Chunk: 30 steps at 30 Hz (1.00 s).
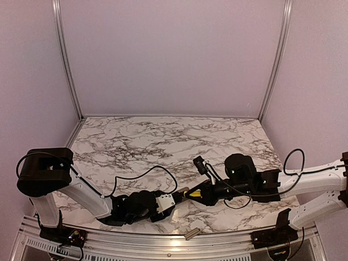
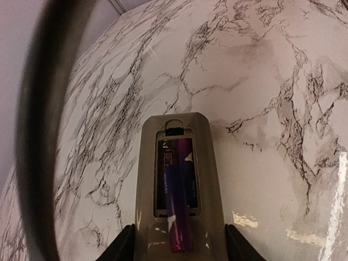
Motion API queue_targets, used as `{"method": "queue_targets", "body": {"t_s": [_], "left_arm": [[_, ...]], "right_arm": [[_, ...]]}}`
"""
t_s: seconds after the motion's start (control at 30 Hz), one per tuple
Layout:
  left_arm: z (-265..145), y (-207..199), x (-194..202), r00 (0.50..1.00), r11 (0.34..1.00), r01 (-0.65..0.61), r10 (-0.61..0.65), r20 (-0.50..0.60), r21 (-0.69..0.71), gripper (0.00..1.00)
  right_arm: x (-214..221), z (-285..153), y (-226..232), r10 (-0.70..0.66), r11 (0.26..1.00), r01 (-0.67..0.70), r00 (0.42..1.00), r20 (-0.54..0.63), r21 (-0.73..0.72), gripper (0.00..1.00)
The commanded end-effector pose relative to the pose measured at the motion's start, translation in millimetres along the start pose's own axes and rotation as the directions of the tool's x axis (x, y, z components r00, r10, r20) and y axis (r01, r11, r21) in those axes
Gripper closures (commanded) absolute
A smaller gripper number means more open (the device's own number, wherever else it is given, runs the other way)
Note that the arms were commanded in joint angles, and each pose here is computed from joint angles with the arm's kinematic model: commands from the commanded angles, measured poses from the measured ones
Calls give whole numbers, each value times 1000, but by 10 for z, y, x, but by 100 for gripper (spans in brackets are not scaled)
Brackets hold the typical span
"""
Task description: Unload the batteries from the remote control
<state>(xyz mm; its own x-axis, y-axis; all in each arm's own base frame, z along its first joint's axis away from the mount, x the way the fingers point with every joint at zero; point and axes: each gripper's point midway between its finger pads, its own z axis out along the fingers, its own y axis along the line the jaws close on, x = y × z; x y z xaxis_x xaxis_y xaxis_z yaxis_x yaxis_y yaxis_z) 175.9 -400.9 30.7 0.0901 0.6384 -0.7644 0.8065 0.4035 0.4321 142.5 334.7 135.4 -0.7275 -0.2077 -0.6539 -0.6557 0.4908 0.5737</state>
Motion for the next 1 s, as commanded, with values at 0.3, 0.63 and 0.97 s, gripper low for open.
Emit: {"method": "queue_targets", "body": {"t_s": [0.3, 0.63, 0.97], "left_arm": [[19, -122, -143, 999, 999, -10, 7, 50, 53, 100], [-16, -104, -163, 998, 999, -5, 2, 63, 51, 100], [-89, -32, -275, 994, 999, 23, -26, 105, 36, 100]], "right_arm": [[-195, -42, 548, -53, 975, 58, 998, 29, -216, 100], [-189, -29, 419, -53, 988, 57, 998, 32, -147, 100], [-264, -170, 308, -80, 996, 83, 995, 51, -42, 100]]}}
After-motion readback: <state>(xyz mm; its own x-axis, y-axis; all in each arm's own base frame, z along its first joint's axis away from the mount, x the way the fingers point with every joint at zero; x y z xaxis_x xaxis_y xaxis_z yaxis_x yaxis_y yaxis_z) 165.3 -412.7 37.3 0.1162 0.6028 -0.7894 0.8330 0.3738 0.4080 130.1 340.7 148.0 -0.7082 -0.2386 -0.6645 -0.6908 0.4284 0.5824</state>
